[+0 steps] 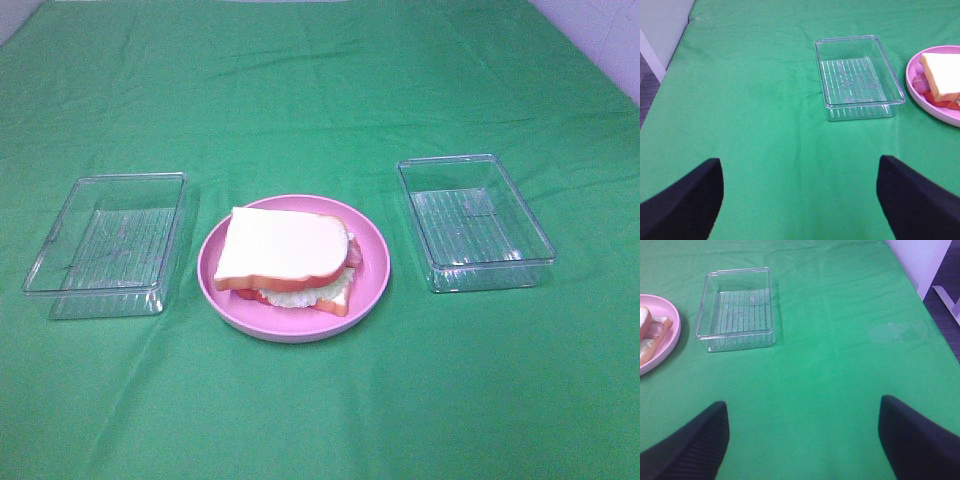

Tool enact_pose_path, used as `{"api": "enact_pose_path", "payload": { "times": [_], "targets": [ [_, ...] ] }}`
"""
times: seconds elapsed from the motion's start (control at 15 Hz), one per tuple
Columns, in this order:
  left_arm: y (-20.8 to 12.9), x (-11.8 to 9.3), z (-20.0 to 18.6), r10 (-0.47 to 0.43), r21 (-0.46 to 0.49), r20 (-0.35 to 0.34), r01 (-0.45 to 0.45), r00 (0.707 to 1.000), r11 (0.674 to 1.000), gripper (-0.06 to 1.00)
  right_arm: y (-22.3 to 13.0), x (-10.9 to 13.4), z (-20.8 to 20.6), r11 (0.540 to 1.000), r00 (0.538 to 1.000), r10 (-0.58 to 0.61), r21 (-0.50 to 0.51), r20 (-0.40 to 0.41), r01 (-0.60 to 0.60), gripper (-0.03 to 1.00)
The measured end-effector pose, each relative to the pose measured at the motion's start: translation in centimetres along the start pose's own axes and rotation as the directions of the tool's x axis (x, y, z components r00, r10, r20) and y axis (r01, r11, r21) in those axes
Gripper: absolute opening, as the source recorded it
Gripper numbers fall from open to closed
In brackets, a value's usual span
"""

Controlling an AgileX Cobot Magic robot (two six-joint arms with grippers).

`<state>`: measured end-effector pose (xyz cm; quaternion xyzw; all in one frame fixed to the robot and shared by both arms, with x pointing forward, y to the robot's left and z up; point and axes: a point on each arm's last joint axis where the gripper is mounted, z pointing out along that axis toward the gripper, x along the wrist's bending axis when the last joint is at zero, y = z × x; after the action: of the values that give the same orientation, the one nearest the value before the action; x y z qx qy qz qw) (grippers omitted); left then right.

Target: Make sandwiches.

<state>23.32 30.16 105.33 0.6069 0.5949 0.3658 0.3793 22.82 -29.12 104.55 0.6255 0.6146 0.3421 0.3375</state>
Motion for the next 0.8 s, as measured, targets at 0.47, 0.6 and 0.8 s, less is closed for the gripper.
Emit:
{"api": "enact_pose_path", "payload": {
  "times": [0.47, 0.6, 0.8],
  "targets": [
    [0.00, 0.00, 0.00, 0.000, 0.000, 0.000, 0.000, 1.000, 1.000, 0.79, 0.00, 0.01, 0.00, 1.000, 1.000, 0.000, 0.000, -0.001, 0.000, 0.77],
    [0.00, 0.00, 0.00, 0.000, 0.000, 0.000, 0.000, 1.000, 1.000, 0.79, 0.00, 0.01, 0.00, 1.000, 1.000, 0.000, 0.000, -0.001, 0.000, 0.77],
    [0.00, 0.00, 0.00, 0.000, 0.000, 0.000, 0.000, 1.000, 1.000, 0.79, 0.00, 0.01, 0.00, 1.000, 1.000, 0.000, 0.000, -0.001, 0.000, 0.77]
  ]
}}
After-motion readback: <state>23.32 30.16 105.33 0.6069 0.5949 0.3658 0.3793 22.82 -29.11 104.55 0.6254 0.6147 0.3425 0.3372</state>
